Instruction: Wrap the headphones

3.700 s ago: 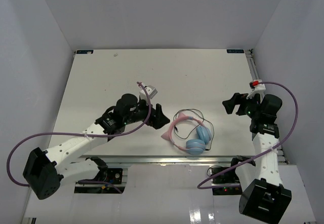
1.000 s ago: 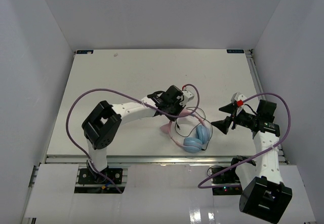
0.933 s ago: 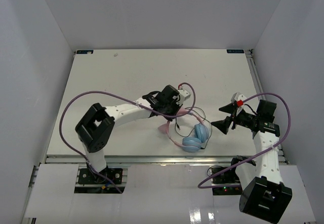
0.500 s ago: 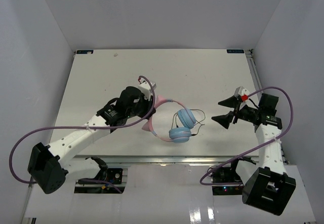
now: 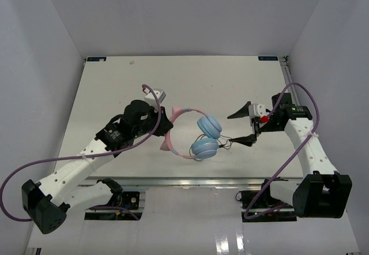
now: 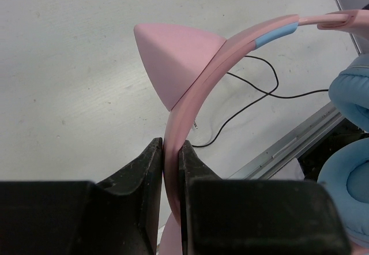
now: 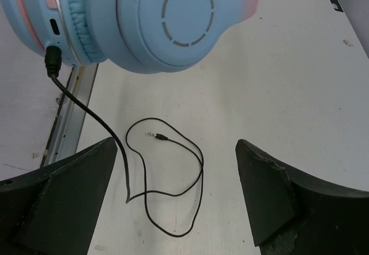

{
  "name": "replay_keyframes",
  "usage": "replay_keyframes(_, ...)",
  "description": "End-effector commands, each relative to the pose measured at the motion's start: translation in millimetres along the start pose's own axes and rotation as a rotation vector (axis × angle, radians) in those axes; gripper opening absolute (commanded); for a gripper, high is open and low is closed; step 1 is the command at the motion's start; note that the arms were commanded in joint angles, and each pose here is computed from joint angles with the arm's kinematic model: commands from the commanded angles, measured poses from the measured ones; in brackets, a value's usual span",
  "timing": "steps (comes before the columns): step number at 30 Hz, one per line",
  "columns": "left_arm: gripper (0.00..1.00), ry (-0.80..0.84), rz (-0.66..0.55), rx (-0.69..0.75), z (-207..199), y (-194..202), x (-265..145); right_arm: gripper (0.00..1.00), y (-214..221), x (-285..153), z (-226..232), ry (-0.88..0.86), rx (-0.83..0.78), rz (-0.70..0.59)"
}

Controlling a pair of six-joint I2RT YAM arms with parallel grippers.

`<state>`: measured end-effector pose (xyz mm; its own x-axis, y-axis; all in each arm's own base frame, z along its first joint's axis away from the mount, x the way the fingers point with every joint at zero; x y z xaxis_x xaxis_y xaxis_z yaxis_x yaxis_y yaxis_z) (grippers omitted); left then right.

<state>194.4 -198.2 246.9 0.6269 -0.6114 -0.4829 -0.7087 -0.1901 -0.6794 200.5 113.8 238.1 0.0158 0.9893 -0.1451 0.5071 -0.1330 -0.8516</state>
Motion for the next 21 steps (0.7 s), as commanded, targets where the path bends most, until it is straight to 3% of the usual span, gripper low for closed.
replay_keyframes(1, 0.0, 0.045, -0.131, -0.08, -22, -32, -26, 0.91, -21, 2, 10, -0.056, -0.043, -0.026)
replay_keyframes(12, 0.0, -0.016, -0.218, -0.115, -21, -50, -34, 0.96, -22, 13, 24, -0.11, 0.043, -0.02)
replay_keyframes(21, 0.0, 0.004, -0.283, -0.175, -29, -68, -27, 0.93, -14, 11, 1, 0.073, 0.029, 0.135)
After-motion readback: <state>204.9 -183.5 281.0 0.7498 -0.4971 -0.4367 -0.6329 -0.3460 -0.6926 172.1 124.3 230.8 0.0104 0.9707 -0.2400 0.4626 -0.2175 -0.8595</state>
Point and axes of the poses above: each gripper's point midway between its finger pads, its own x axis out along the fingers, its own z axis along the line the jaws close on, y = z × x, the point moved 6 cm from there along -x, back along the fingers, and after that the axes turned 15 degrees about -x, right-handed, at the moved point
